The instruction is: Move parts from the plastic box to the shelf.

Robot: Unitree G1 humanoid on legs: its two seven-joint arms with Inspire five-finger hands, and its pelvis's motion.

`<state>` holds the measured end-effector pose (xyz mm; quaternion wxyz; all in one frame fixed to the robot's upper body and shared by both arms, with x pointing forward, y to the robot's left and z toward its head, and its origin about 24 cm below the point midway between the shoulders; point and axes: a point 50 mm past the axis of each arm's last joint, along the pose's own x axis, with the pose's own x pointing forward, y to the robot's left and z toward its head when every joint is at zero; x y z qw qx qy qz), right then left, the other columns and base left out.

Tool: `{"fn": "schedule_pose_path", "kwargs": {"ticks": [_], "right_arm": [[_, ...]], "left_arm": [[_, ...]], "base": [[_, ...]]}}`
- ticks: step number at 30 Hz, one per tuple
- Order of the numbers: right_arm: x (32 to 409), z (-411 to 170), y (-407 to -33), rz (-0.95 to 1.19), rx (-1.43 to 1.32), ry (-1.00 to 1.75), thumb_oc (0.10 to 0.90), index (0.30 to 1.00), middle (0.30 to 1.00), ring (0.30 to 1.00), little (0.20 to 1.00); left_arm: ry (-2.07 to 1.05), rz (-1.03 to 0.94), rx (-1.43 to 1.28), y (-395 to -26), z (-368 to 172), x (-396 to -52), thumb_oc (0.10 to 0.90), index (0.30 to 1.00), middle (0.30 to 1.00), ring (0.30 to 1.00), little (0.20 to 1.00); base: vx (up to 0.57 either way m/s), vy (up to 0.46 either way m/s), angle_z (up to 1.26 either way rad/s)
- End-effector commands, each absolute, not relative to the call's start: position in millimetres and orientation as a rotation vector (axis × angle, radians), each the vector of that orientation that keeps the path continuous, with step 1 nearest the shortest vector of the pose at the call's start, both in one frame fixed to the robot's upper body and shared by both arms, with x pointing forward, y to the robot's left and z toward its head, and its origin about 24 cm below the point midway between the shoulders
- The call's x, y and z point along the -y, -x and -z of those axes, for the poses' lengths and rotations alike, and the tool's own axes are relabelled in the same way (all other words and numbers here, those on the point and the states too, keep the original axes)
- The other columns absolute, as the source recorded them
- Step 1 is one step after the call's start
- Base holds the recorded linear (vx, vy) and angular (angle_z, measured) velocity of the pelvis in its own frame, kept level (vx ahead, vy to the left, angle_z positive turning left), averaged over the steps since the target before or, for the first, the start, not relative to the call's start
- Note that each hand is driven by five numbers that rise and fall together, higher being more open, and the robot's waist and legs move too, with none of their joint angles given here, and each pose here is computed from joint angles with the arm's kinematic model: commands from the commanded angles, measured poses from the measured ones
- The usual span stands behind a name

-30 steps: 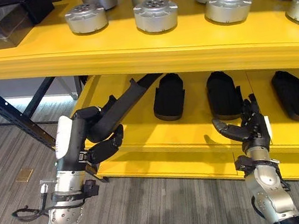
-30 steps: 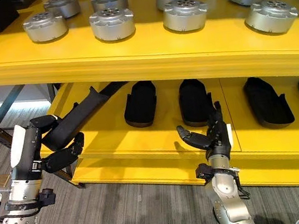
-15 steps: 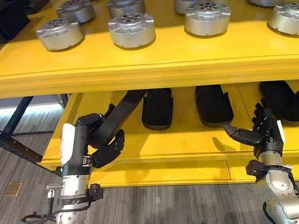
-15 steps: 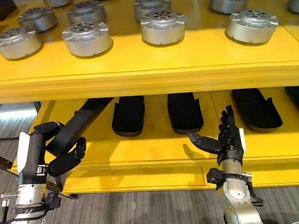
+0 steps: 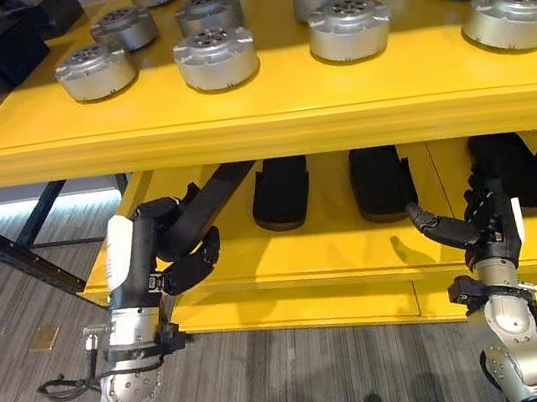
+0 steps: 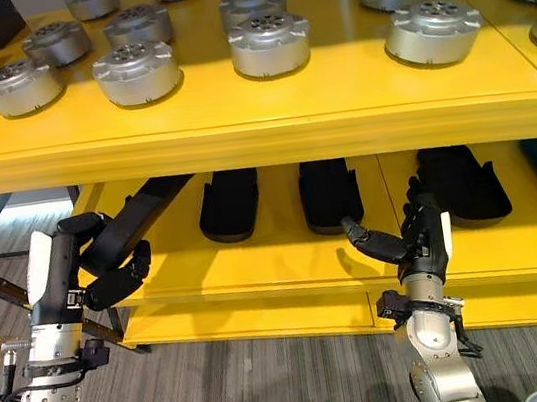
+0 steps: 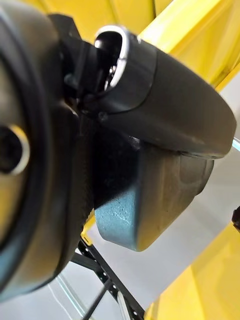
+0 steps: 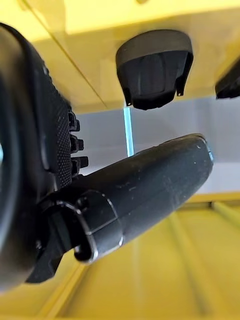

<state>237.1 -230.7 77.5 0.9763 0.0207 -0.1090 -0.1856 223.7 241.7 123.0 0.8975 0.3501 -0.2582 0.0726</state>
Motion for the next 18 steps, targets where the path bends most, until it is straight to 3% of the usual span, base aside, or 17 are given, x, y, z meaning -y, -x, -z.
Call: {"fn": "schedule_pose_path", "kwargs": {"ticks": [1,10,18], "right_arm": [[235.1,-139.2,-238.0,0.295,0.522,0.019,0.9,1.0,1.0,1.0,1.0],[239.9,-132.2,-235.1,0.292,0.473,-0.031,0.9,1.0,1.0,1.0,1.0],[223.0,-128.8,-236.1,0.263,0.473,-0.077,0.9,1.0,1.0,1.0,1.0]], "left_arm": [[-0.695,-0.305,0.893,-220.8,-186.7,-240.0,0.4,0.3,0.3,0.3,0.3],[-0.74,-0.311,0.866,-213.8,-173.7,-242.1,0.4,0.3,0.3,0.3,0.3],[-0.865,-0.359,0.906,-223.7,-186.7,-245.2,0.4,0.3,0.3,0.3,0.3]], "base": [[0.09,0.48,0.18],[0.09,0.464,-0.22],[-0.02,0.124,0.0]]}}
